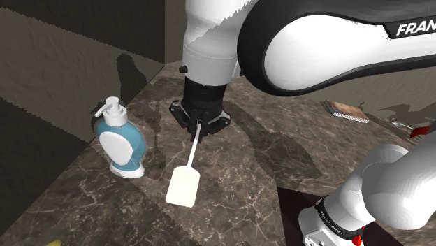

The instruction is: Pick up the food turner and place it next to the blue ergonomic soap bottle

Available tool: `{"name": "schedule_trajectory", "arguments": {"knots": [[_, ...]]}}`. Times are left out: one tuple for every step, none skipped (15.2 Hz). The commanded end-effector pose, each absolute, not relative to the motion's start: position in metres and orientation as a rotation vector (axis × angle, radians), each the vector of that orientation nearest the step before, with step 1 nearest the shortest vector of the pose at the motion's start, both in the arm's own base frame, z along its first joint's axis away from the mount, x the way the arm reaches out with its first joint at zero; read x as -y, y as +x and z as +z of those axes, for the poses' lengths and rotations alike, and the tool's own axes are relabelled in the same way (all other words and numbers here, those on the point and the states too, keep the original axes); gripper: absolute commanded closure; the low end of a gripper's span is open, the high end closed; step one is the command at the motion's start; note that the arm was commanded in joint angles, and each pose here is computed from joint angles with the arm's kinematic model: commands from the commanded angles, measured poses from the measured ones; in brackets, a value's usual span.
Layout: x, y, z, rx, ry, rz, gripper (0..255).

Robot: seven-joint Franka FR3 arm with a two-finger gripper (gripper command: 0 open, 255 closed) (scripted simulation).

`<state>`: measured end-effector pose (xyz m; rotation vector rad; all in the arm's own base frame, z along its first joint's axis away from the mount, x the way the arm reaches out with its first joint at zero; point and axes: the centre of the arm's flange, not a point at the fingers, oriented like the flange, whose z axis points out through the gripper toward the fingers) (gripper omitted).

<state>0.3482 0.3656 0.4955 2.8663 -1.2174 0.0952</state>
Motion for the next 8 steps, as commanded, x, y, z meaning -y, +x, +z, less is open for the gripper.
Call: {"name": "schedule_trajectory", "arguments": {"knots": [[-0.366,0.349,0.485,1.217,2.867,0.096,255],[-0.366,0.349,0.48,1.217,2.867,0.096,255],[-0.366,0.349,0.474,1.217,2.867,0.096,255],[-0.366,0.349,0.469,1.217,2.867,0.096,255],[-0.366,0.349,0.464,1.217,2.867,0.096,255],[-0.366,0.349,0.458,1.217,2.867,0.096,255],[-0.366,0.349,0.453,1.217,2.867,0.096,255],[-0.366,0.349,0.448,1.217,2.867,0.096,255]]}}
